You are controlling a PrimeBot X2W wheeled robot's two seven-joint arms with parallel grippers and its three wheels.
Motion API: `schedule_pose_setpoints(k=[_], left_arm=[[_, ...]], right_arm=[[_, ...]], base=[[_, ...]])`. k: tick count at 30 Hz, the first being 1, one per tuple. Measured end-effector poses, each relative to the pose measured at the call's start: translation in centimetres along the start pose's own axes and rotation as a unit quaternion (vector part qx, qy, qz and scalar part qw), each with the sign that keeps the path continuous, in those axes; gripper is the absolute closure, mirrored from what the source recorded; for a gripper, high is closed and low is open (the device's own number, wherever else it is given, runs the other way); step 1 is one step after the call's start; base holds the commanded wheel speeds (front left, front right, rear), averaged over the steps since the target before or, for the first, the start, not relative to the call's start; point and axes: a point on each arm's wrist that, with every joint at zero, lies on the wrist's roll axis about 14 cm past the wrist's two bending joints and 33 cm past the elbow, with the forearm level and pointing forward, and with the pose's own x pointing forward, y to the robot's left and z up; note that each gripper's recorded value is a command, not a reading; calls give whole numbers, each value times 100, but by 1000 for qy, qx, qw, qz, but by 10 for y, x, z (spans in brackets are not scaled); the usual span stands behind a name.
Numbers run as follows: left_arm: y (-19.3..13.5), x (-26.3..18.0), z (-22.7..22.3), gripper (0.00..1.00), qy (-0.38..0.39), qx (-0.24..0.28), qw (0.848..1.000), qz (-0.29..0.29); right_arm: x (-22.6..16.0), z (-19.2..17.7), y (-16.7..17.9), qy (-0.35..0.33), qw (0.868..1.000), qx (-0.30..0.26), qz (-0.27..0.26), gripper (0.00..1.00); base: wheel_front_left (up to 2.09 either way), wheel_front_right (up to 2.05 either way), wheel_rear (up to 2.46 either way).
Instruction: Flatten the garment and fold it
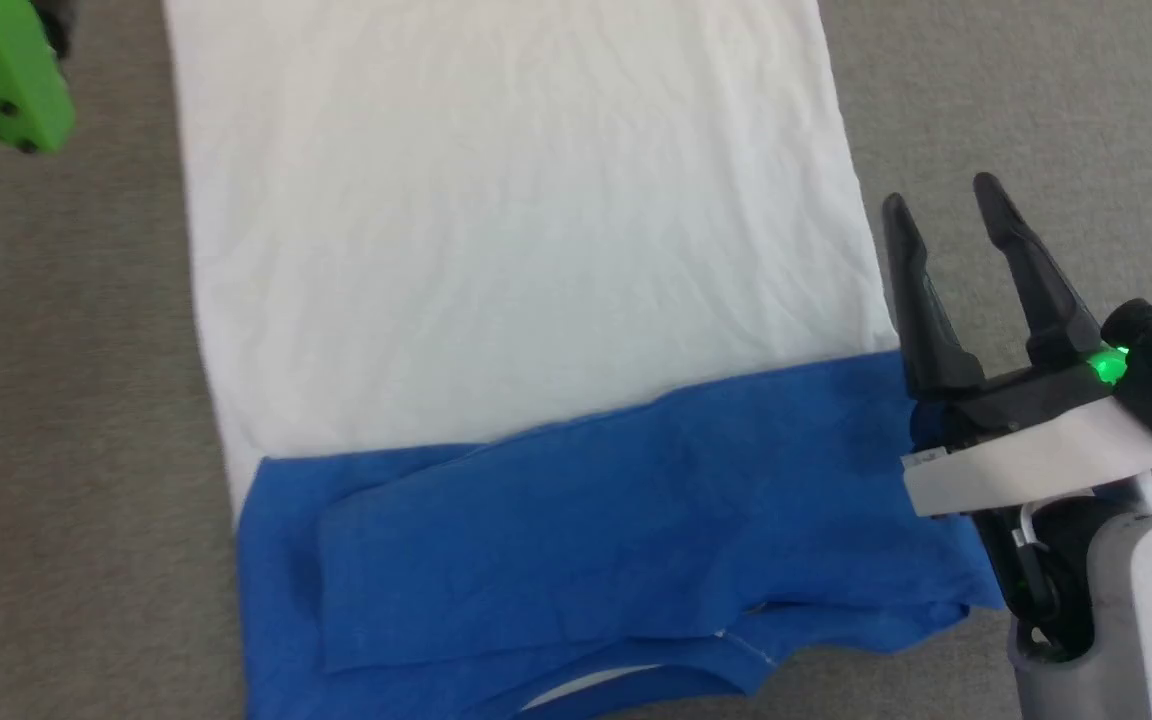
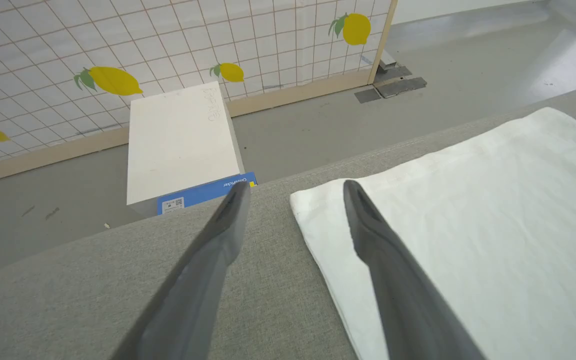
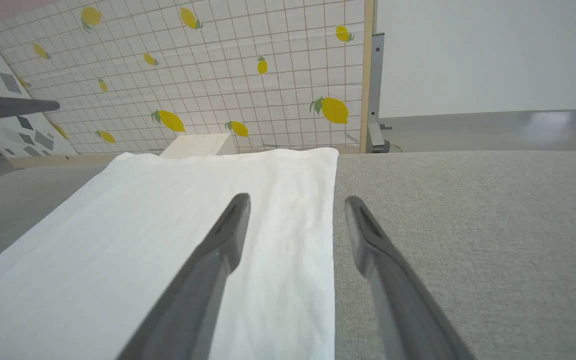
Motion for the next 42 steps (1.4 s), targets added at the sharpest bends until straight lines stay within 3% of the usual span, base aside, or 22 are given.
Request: schedule_pose_setpoints(k=[12, 21, 22, 23, 24, 29, 36, 42], left_arm=[[5, 70, -61, 0, 175, -36, 984, 8], [6, 88, -101, 0, 238, -55, 969, 36], [6, 87, -102, 60, 243, -58, 968, 38], [5, 87, -101, 85, 244, -58, 967, 37], [4, 86, -99, 100, 242, -59, 968, 35], [1, 81, -94, 100, 229, -46, 972, 24], [-5, 81, -82, 100, 177, -19, 984, 6], [-14, 80, -65, 100, 131, -4, 991, -12]], right_arm=[[-4, -40, -38, 40, 998, -3, -52, 0], [-5, -56, -51, 62, 996, -11, -68, 0], [-4, -56, -51, 62, 996, -11, -67, 0], [-3, -56, -50, 62, 996, -12, -66, 0], [-2, -55, -50, 61, 996, -12, -65, 0], [16, -42, -43, 48, 997, -40, -47, 0], [91, 11, -23, -1, 995, -97, 2, 0], [159, 7, -29, 80, 994, -72, 1, 0]], base=[[0, 0, 0], [0, 0, 0], [0, 0, 0], [0, 0, 0], [0, 0, 0], [0, 0, 0], [0, 0, 0], [0, 0, 0]])
